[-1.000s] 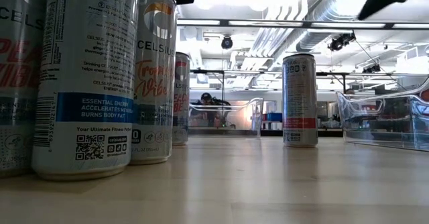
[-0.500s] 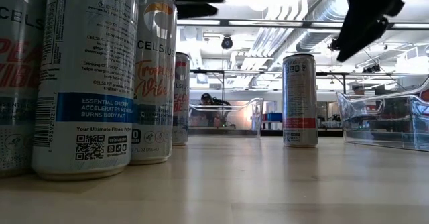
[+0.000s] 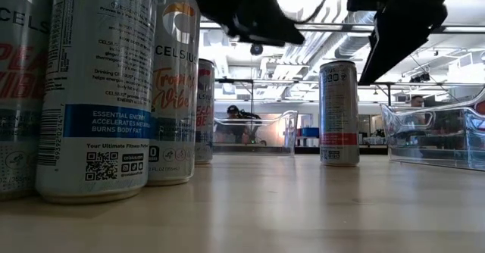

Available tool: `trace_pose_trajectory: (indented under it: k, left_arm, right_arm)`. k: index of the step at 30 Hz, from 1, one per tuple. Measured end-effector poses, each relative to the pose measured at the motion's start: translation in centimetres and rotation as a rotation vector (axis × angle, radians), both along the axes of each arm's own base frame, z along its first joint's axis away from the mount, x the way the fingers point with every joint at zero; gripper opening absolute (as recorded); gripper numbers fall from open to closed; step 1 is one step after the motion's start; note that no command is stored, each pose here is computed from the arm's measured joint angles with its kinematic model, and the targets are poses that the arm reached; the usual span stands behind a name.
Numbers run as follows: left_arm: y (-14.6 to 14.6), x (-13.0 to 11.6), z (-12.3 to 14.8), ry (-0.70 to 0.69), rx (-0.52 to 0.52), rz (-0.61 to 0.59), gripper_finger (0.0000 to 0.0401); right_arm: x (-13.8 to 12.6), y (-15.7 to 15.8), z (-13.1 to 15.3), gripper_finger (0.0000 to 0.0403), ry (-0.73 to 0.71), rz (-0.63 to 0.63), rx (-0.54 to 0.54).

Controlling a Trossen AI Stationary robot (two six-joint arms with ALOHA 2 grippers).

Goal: Sort soda cans
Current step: Put the white-pink soda can into the right transparent bin

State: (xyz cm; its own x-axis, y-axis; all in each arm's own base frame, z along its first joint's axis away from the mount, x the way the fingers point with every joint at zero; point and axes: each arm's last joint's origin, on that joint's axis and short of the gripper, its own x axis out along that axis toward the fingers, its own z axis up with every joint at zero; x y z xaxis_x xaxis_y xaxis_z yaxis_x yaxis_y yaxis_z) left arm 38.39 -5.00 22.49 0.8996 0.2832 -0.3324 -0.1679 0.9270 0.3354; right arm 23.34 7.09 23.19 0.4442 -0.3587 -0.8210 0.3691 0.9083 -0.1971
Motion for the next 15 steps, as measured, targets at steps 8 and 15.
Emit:
trace_pose_trajectory:
  k: [8, 15]
  left_arm:
    - [1.1, 0.8, -1.6, 0.043, -0.004, 0.037, 0.0394]
    - [1.2, 0.4, -0.6, 0.038, 0.005, 0.043, 0.0394]
  right_arm:
    - [1.1, 0.5, -1.2, 0.0325, 0.024, 0.039, 0.017]
    - [1.9, 1.4, -0.6, 0.0325, -0.060, 0.129, 0.141]
